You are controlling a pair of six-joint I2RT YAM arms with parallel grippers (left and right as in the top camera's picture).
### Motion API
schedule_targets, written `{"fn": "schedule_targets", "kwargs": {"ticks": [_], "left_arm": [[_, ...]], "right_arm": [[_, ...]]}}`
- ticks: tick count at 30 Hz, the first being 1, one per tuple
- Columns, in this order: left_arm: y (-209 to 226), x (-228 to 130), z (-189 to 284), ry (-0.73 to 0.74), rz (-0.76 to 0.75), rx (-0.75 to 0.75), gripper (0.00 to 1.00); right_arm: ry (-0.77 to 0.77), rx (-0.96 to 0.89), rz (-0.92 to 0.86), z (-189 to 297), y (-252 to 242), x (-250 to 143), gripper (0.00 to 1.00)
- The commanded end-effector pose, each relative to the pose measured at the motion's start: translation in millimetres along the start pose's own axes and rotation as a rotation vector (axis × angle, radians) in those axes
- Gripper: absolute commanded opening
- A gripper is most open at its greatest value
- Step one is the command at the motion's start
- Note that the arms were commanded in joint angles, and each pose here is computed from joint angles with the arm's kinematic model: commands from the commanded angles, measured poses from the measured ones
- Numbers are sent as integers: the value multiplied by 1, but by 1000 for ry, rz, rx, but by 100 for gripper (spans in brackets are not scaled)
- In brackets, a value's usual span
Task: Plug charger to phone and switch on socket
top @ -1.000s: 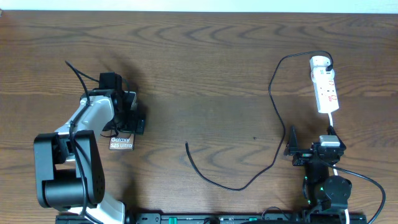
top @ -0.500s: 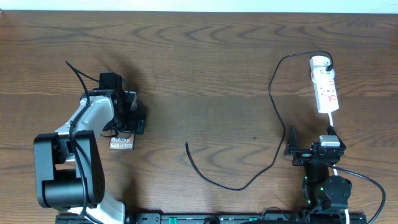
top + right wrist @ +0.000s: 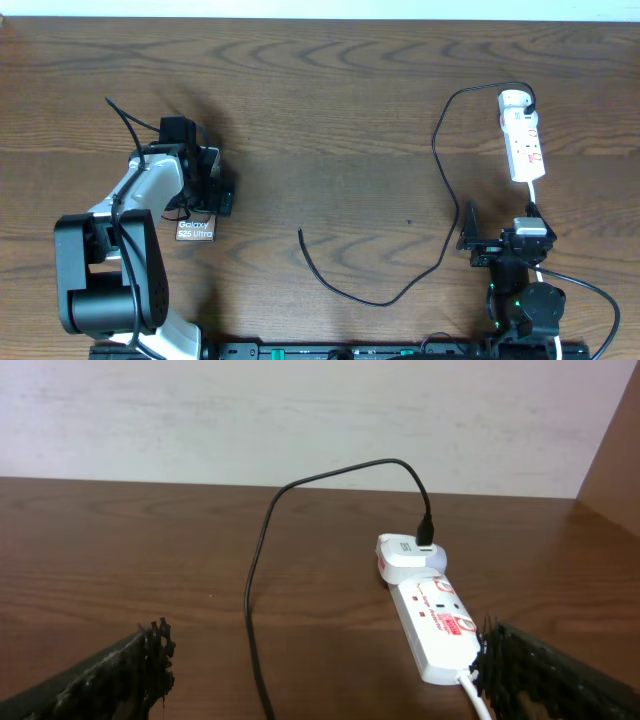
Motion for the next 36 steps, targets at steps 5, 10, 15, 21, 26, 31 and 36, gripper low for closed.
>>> {"fn": "schedule_targets", "kwargs": {"ticks": [5, 10, 15, 21, 26, 31, 36], "left_arm": [[3, -10, -8, 34, -2, 22, 98], [3, -10, -8, 36, -2, 22, 98], [3, -10, -8, 36, -2, 21, 98], [3, -10, -8, 36, -2, 22, 95], [3, -10, -8, 36, -2, 22, 89], [3, -10, -8, 36, -2, 22, 88], [3, -10, -8, 36, -2, 22, 88]], "right_arm": [[2, -4, 8, 0, 0, -1, 99], [2, -4, 8, 0, 0, -1, 99], [2, -4, 8, 0, 0, -1, 99], [2, -4, 8, 0, 0, -1, 99], [2, -4, 8, 0, 0, -1, 99], [2, -4, 8, 0, 0, -1, 99], [2, -4, 8, 0, 0, -1, 99]]}}
Point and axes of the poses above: each gripper's point midway between its finger pads, its own z axis back along the fingers, its own y axis along the line the jaws close on, x = y × z, the point moved 5 cm from there along z, back along the fingers, and after that the axes turned 2 degrees about -z, right-handed, at the moved point
